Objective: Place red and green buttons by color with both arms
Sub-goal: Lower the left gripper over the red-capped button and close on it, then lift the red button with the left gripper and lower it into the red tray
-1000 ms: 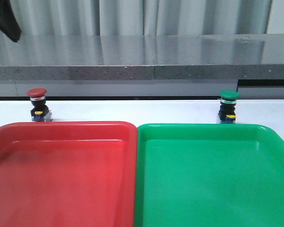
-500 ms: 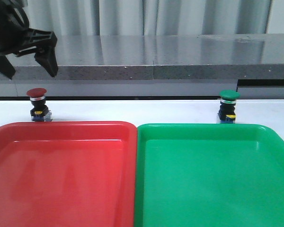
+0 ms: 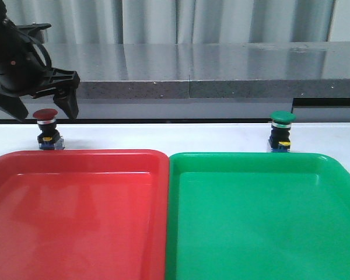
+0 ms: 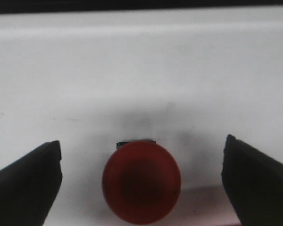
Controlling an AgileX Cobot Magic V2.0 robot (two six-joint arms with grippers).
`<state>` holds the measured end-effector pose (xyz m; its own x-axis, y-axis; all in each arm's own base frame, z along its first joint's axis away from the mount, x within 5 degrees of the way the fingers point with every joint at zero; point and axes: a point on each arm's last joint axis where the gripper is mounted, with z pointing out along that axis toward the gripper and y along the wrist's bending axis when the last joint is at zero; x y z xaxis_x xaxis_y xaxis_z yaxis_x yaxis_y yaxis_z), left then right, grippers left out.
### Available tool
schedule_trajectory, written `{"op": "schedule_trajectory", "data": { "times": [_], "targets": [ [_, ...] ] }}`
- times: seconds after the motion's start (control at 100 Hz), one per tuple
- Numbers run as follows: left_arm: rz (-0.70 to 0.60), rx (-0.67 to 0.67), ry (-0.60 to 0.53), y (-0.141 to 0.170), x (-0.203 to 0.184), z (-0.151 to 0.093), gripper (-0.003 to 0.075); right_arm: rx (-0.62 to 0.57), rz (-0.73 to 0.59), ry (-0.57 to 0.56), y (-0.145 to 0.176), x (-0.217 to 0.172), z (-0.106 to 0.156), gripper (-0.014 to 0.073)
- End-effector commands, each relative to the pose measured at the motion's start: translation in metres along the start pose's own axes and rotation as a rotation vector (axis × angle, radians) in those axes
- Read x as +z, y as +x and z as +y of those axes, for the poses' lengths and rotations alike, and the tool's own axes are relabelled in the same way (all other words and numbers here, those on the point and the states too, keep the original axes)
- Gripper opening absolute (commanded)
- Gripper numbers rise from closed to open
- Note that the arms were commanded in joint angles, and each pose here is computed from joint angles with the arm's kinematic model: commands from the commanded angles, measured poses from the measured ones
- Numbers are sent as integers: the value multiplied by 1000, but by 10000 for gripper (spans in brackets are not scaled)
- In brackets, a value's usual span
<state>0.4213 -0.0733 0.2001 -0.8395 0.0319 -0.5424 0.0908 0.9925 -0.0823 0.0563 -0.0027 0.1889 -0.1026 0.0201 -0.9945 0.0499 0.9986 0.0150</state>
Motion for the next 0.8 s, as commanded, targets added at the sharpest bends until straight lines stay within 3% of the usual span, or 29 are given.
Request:
{"op": "schedule_trajectory", "data": {
  "times": [0.0, 0.5, 0.66, 0.79],
  "targets": [
    [-141, 3, 18, -22, -26, -6, 629, -10, -121, 5, -13, -3, 0, -67],
    [-141, 3, 18, -22, -26, -6, 150, -10, -121, 5, -13, -3, 0, -67],
    [-140, 3, 19, -23, -35, -6, 73, -10, -121, 5, -13, -3, 0, -67],
    [-169, 5, 24, -27, -58, -7, 61, -10, -121, 5, -13, -3, 0, -67]
  ]
}}
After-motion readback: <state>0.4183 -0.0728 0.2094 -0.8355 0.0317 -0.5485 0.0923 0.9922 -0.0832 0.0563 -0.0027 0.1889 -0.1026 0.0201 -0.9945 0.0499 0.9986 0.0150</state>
